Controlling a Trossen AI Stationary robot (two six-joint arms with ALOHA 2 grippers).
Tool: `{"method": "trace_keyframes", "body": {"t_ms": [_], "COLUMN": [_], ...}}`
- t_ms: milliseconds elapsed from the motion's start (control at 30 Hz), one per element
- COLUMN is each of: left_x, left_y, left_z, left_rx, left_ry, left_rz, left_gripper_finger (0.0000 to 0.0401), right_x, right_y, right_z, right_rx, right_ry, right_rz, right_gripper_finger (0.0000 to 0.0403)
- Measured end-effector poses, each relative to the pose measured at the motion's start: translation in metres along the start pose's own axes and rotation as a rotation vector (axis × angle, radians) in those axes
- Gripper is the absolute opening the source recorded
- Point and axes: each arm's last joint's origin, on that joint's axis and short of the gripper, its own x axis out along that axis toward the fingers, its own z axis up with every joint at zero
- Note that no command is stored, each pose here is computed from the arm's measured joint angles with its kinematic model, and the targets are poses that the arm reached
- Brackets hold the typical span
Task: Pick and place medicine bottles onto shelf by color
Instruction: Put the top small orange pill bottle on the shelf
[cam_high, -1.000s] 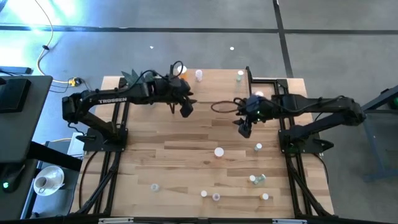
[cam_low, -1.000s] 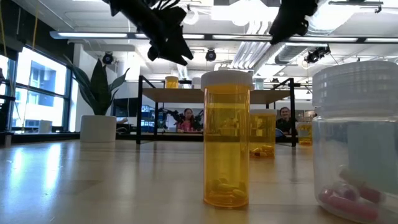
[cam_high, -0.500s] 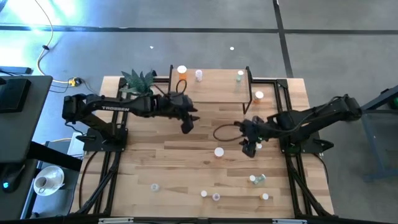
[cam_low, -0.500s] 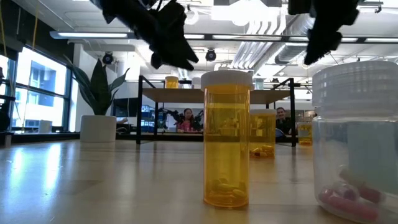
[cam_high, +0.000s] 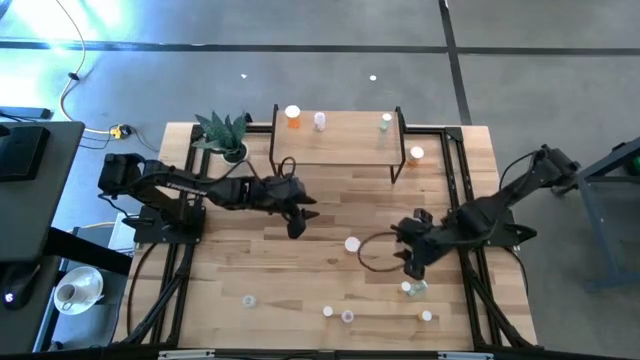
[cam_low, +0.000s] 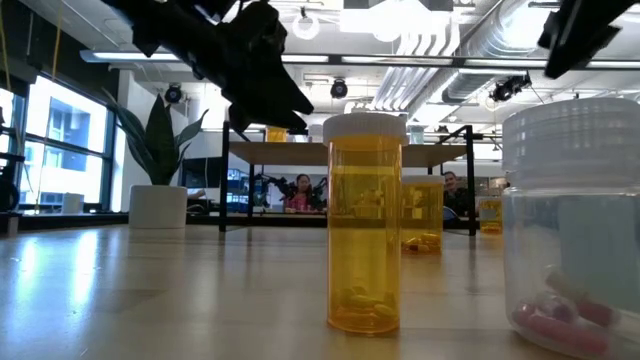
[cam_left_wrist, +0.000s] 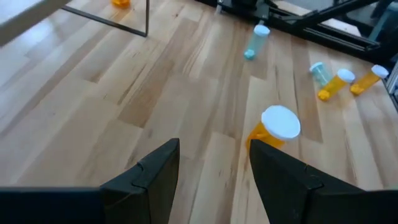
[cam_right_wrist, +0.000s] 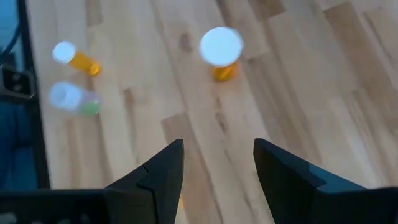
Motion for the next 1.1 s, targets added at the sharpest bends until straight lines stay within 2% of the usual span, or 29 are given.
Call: {"method": "trace_keyframes", "body": {"t_ms": [233, 433, 800, 1100], "left_x": [-0.001, -0.001, -0.001, -0.001], "left_y": [-0.007, -0.011, -0.012, -0.012], "left_z": [-0.001, 0.003, 0.005, 0.005], "left_rx": [-0.002, -0.021, -0.031, -0.031], "left_ry": [-0.016, -0.060, -0.083, -0.085], "left_rz": [-0.013, -0.037, -0.045, -0.045], "left_gripper_finger": [0.0186, 0.0186, 0.0186, 0.0186], "right_x": [-0.009, -0.013, 0.009, 0.034], "right_y": [0.019, 0.033, 0.060, 0.071], "right_z": [-0.021, -0.039, -0.070, -0.087], "right_rx": [-0.102, -0.139, -0.068, -0.038], "right_ry": [-0.013, -0.051, -0.003, 0.028], "right_rz": [0.040, 0.035, -0.028, -0.111], "right_gripper_finger": [0.0185, 0.0185, 0.0185, 0.0185]}}
